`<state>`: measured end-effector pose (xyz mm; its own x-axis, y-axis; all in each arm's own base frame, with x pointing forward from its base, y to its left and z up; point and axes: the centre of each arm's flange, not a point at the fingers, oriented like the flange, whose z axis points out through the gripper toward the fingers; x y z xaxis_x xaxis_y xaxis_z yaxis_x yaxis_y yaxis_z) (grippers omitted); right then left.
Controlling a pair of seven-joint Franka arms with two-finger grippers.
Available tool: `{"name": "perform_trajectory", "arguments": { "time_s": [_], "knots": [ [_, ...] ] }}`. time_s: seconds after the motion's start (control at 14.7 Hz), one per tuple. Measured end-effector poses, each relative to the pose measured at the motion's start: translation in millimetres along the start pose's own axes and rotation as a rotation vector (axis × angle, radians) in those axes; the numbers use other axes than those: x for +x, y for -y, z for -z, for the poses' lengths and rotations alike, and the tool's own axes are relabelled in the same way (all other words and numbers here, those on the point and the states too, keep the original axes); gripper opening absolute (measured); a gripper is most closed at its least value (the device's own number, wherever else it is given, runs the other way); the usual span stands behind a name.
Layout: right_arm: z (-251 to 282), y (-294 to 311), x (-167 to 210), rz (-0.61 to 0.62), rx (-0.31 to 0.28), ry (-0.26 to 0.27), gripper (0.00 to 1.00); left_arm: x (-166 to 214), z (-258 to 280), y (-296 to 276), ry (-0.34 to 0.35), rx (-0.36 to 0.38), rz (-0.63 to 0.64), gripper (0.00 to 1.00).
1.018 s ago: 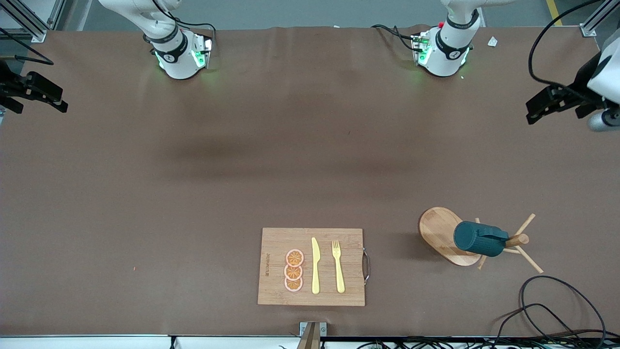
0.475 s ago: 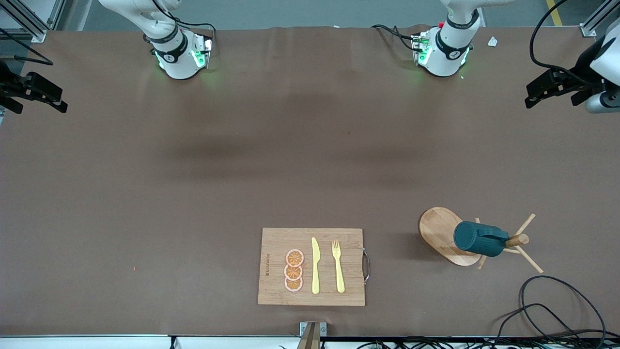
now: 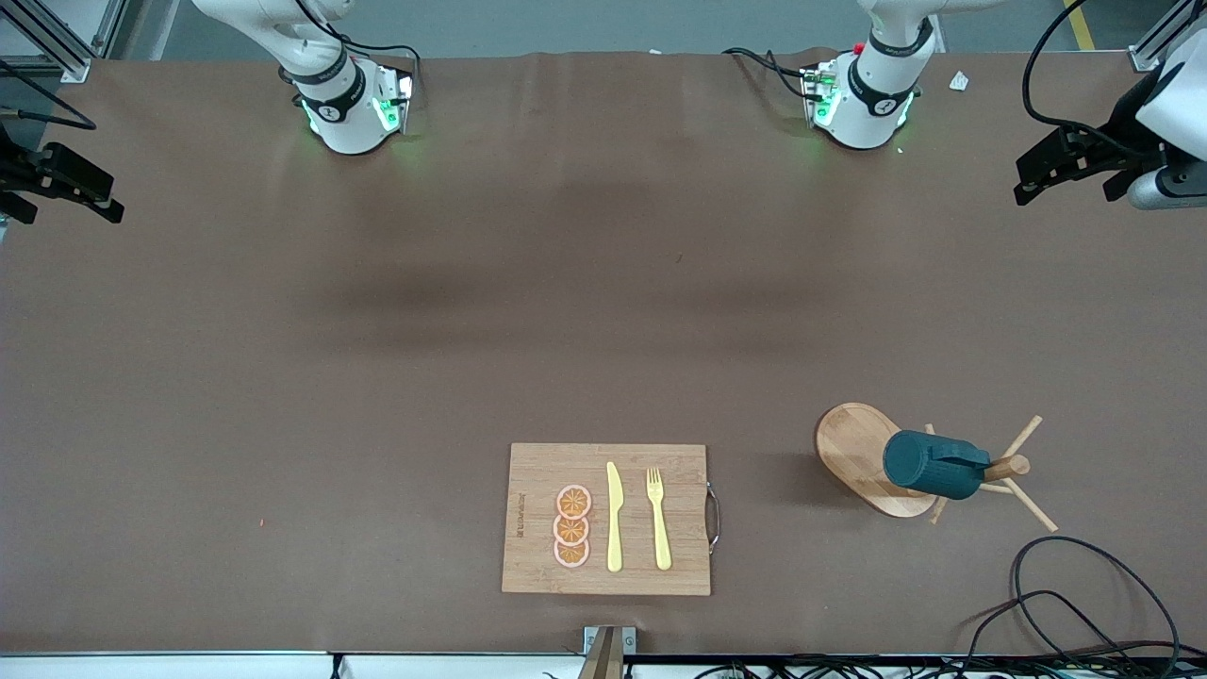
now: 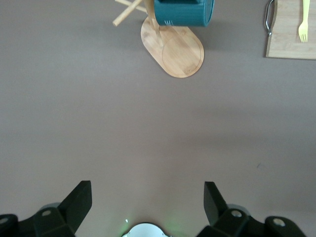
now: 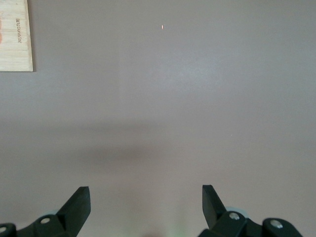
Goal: Pass cup and hang on rack
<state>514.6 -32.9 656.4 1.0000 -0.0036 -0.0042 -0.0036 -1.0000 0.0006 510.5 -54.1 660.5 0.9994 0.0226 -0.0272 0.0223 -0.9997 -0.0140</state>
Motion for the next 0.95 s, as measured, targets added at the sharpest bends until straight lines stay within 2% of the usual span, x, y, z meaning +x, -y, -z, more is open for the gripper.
{"name": "perform_trajectory", "arguments": {
  "time_s": [0.27,0.68,0.95],
  "knots": [
    [-2,0,-1,0.0,0.0,0.008,1.0,1,-2,-2,-0.002,0.0,-0.006,1.0],
    [-5,5,-6,0.008,0.002,0.054,1.0,2,-8,-22,-0.019,0.002,-0.053,1.0],
    [-3,18,-8,0.033,0.001,0.057,1.0,3,-7,-20,-0.026,0.001,-0.088,1.0]
  ]
}}
